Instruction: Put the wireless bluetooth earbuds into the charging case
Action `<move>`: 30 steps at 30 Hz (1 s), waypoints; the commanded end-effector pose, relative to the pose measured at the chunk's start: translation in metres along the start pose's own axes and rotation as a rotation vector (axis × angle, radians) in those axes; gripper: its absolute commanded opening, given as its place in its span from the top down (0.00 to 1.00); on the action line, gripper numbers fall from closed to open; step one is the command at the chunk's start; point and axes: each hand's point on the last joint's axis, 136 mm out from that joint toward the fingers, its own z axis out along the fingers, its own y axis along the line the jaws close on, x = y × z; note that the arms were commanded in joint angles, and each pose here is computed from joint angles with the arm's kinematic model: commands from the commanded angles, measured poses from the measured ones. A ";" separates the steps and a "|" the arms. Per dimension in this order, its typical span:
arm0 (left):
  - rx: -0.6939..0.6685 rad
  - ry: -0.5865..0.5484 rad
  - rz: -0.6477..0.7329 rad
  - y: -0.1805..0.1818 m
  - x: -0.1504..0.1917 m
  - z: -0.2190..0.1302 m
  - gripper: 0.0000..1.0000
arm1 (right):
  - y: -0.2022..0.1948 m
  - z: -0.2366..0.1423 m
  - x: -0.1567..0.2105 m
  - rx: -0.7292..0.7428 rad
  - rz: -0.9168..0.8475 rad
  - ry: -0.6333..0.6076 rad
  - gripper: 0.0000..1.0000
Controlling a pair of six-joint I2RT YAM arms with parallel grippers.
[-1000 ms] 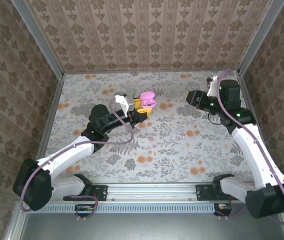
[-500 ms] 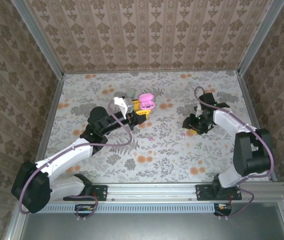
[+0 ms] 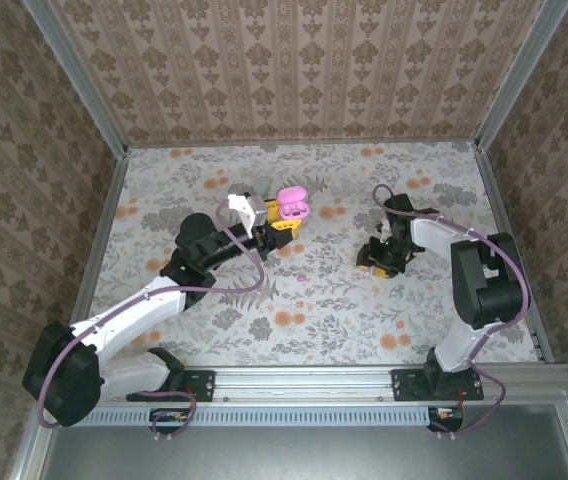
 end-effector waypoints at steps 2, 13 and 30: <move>0.000 -0.037 0.020 -0.006 -0.015 -0.004 0.70 | 0.006 0.006 0.004 -0.009 -0.004 0.018 0.52; 0.006 -0.033 0.018 -0.006 -0.014 -0.002 0.70 | 0.022 0.008 0.016 -0.044 -0.011 0.023 0.54; 0.010 -0.023 0.016 -0.007 -0.014 0.000 0.69 | 0.017 -0.016 0.019 -0.008 -0.033 -0.030 0.56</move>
